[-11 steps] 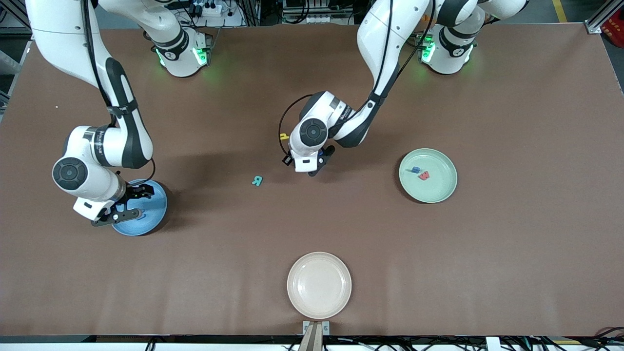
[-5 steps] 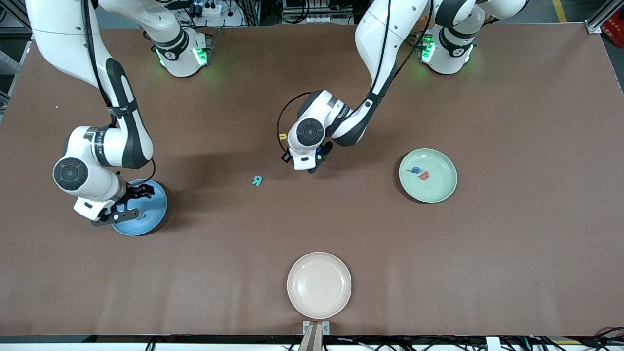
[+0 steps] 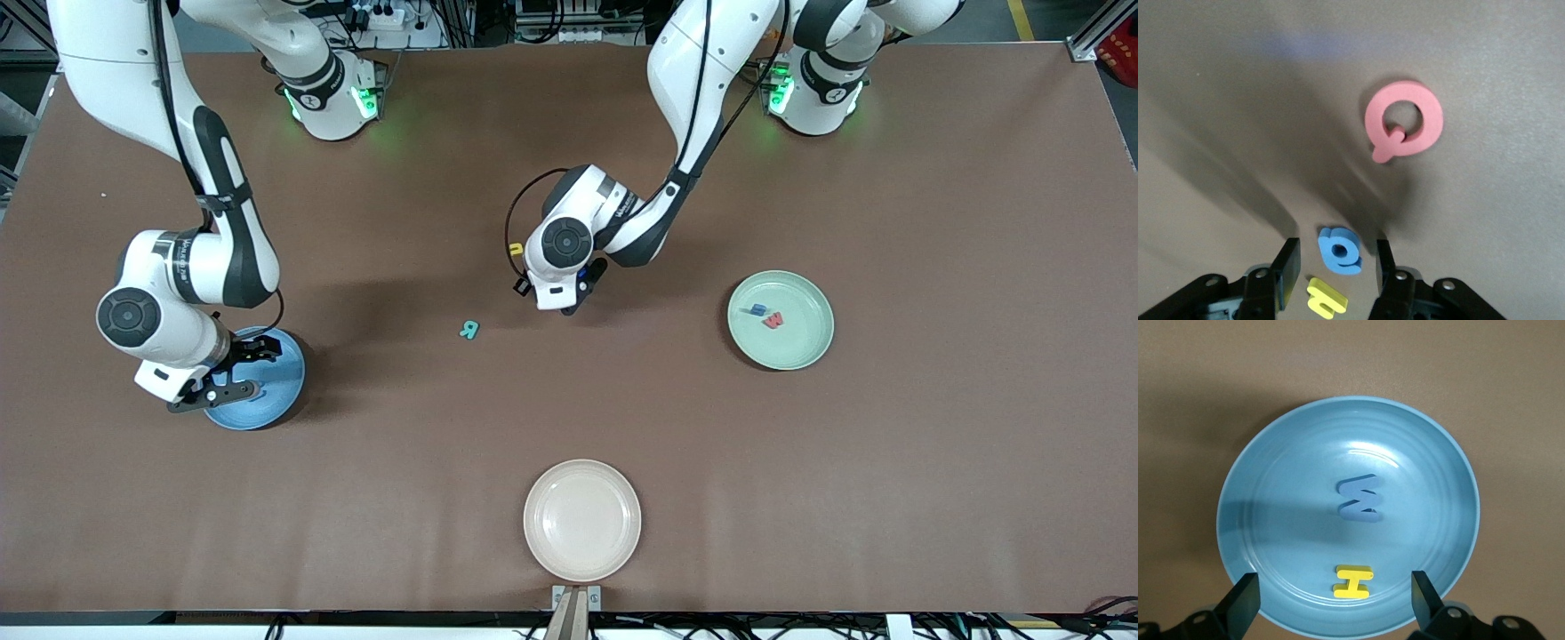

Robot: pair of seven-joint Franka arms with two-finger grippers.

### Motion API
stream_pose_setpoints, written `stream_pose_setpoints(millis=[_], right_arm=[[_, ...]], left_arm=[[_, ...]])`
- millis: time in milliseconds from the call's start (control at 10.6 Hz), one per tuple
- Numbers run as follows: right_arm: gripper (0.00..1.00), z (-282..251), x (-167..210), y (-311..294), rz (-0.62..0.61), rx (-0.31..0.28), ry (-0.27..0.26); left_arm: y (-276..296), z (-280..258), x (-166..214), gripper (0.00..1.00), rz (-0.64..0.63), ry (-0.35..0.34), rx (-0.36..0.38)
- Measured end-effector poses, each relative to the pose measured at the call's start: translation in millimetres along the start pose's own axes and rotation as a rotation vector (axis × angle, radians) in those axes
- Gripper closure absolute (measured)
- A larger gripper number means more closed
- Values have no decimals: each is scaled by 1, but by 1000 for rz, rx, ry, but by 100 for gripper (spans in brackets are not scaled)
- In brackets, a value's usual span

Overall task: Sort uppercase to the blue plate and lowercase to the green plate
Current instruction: 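Lower the left gripper and grasp the blue lowercase letter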

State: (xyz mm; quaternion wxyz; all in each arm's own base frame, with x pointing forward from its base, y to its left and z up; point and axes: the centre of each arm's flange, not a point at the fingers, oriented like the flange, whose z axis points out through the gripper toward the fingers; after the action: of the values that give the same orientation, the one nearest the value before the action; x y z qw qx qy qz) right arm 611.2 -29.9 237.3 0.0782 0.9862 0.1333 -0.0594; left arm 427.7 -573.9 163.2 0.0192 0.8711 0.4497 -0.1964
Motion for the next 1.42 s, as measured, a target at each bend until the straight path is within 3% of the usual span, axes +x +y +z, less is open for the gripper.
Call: stream_pose_setpoints(millis=[283, 755, 1415], right_arm=[[0, 0, 0, 0, -1, 0, 0], [0, 0, 0, -1, -3, 0, 0], [0, 0, 0, -2, -3, 0, 0]], left_arm=[[1, -1, 0, 50, -1, -7, -2], [1, -1, 0, 72, -6, -15, -5], [1, -1, 0, 73, -6, -16, -4]])
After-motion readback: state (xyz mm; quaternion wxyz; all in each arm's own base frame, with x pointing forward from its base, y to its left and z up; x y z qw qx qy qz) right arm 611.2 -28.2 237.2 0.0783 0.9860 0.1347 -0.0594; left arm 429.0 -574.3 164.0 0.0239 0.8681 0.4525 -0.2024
